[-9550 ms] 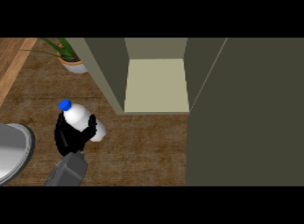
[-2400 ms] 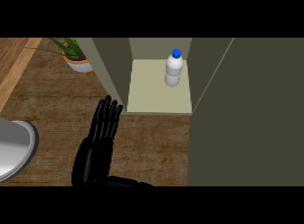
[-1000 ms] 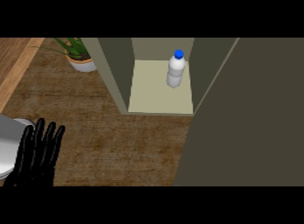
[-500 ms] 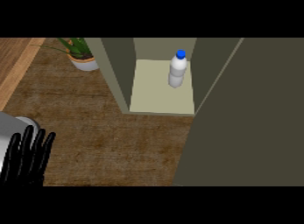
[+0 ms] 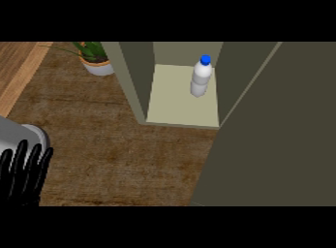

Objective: Pick up the bottled water, place it into the cabinet and close the cabinet

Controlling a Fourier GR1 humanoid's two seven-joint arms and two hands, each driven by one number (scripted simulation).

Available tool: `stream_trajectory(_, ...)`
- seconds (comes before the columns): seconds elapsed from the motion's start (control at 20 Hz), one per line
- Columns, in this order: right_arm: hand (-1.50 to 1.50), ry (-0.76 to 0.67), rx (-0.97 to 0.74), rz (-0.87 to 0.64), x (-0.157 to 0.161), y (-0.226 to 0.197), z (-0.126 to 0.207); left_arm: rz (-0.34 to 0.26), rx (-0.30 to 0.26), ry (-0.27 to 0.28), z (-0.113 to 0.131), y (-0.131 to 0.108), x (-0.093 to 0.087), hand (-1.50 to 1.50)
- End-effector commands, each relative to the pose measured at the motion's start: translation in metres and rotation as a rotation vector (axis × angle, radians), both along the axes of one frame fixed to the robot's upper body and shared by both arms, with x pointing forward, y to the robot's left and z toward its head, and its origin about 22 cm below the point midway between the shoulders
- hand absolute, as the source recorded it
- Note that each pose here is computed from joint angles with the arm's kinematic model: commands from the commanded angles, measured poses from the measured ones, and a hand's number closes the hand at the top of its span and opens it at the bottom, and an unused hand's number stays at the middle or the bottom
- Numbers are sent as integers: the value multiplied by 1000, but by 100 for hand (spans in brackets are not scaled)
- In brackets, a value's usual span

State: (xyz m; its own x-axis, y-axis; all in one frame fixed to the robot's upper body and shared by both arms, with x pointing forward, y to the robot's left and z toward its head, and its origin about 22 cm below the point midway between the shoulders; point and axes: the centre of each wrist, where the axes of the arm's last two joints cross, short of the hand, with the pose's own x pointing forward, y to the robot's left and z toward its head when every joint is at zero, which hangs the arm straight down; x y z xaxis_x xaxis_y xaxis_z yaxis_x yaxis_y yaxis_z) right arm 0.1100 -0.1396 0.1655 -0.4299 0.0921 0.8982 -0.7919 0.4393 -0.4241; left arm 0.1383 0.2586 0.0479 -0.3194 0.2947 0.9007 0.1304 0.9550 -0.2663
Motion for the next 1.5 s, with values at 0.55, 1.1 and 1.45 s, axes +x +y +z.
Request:
stream_trajectory(0.55,150,151,173,-47,19,33,-7,-40,-2,-21,6,12,-1,-150)
stream_trajectory(1.1,150,527,162,215,29,48,-41,-97,0,-55,13,15,5,-150)
stream_trajectory(1.45,150,521,371,-124,43,9,-39,-55,8,-37,11,22,-1,-150)
